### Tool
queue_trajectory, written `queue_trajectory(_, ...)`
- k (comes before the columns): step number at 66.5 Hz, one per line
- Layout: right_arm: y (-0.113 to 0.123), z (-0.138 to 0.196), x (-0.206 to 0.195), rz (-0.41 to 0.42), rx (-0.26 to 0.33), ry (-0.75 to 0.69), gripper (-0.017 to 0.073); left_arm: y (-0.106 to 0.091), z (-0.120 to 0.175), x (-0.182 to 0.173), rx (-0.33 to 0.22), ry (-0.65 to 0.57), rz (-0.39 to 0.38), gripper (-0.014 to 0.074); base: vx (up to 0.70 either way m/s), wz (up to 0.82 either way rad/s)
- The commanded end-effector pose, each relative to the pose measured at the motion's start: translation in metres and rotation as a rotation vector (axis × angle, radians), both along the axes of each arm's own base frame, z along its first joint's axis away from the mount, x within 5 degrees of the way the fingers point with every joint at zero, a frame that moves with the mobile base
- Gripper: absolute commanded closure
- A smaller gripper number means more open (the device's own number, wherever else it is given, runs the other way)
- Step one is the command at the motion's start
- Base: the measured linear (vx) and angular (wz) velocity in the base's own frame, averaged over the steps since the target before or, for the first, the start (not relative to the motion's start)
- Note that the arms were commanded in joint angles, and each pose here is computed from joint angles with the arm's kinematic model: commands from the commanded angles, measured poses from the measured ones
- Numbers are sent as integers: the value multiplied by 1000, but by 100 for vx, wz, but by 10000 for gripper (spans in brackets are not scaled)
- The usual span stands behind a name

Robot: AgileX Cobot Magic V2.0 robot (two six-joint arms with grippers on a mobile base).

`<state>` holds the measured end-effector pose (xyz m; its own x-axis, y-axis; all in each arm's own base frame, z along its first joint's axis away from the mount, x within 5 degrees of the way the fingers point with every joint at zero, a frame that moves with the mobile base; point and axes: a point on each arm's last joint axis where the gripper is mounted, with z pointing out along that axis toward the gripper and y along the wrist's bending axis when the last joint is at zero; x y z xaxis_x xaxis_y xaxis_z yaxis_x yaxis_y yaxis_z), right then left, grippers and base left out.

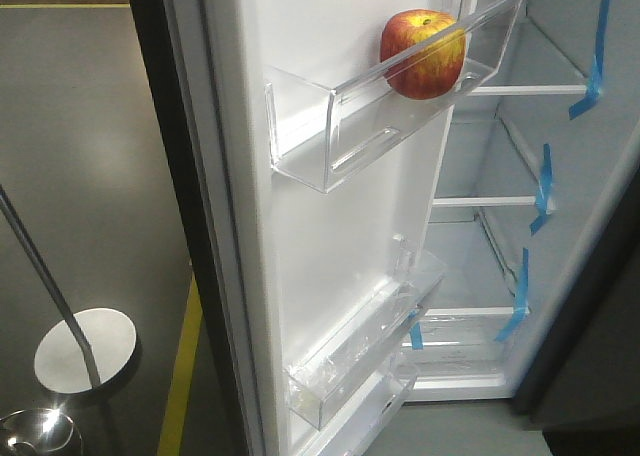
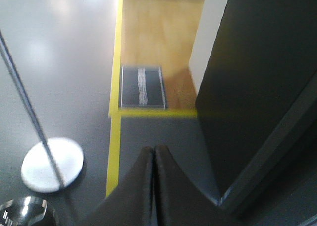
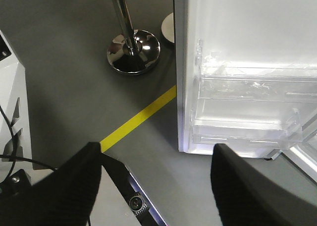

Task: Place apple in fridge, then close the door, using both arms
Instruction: 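Extend the left gripper toward the outer edge of the refrigerator door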

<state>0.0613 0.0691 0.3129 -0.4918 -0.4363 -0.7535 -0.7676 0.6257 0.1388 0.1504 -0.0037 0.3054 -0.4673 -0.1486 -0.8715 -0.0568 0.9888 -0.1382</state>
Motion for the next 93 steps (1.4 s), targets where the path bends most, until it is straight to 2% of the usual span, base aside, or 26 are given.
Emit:
queue_trajectory(1,2,10,3,-10,48,-47,106,-1,20,29,-4,42,3,600,0,0)
queue_trajectory(11,2,10,3,-10,48,-47,106,-3,21,73,-14,251,3,600,0,0)
queue_trajectory(18,2,10,3,-10,48,-47,106,-7,21,103,-44,302,-4,600,0,0)
queue_trajectory(22,2,10,3,-10,48,-47,106,-9,20,119,-59,314,-23,600,0,0)
queue_trajectory(38,2,10,3,-10,48,-47,106,-25,17,177,-174,310,-126,600,0,0)
queue_trajectory(48,2,10,3,-10,48,-47,106,-33,12,208,-280,282,-148,600,0,0)
queue_trajectory(53,2,10,3,-10,48,-47,106,-37,8,222,-313,278,-185,600,0,0)
queue_trajectory(65,2,10,3,-10,48,-47,106,-51,1,241,-459,269,-275,600,0,0)
queue_trajectory(77,2,10,3,-10,48,-47,106,-67,-3,244,-606,269,-433,600,0,0)
queue_trajectory(84,2,10,3,-10,48,-47,106,-74,-2,243,-667,262,-510,600,0,0)
queue_trajectory(93,2,10,3,-10,48,-47,106,-87,1,240,-690,261,-579,600,0,0)
